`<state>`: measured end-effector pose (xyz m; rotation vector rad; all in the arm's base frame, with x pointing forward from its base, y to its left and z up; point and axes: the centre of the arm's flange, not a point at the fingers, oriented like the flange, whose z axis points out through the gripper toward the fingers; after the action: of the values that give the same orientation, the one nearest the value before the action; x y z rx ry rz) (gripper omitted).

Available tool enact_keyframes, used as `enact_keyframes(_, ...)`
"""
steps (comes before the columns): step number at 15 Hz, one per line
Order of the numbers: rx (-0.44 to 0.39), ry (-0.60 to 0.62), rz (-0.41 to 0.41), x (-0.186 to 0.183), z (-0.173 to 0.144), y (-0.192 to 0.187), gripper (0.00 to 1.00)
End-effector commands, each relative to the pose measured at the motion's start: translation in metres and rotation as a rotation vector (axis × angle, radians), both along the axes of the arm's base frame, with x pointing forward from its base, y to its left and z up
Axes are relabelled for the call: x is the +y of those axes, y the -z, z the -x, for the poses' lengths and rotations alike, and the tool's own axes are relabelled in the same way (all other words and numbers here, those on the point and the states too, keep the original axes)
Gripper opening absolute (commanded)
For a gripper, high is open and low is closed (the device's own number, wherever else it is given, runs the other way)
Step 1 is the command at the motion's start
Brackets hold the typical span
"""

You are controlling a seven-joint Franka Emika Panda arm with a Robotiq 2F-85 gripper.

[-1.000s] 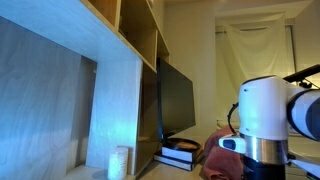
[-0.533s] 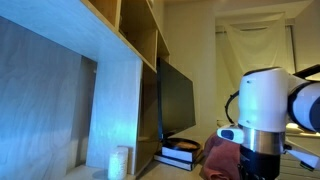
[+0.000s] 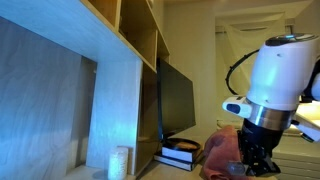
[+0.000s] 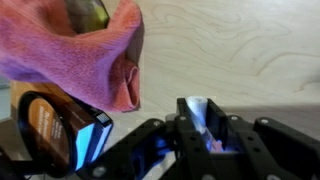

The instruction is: Pick up the blue nail polish and place it upright

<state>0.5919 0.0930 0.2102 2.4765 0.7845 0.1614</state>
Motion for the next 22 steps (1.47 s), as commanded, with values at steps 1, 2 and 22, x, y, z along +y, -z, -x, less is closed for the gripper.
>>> enact_keyframes(1, -0.003, 0.033, 0.182, -0.004, 0.026, -0.021, 0.05)
enact_keyframes(2, 0.0, 0.035, 0.25, -0.006, 0.031, -0.023, 0.05)
enact_keyframes(22, 0.666, -0.158, 0.839, -0.016, 0.087, 0.001, 0.05)
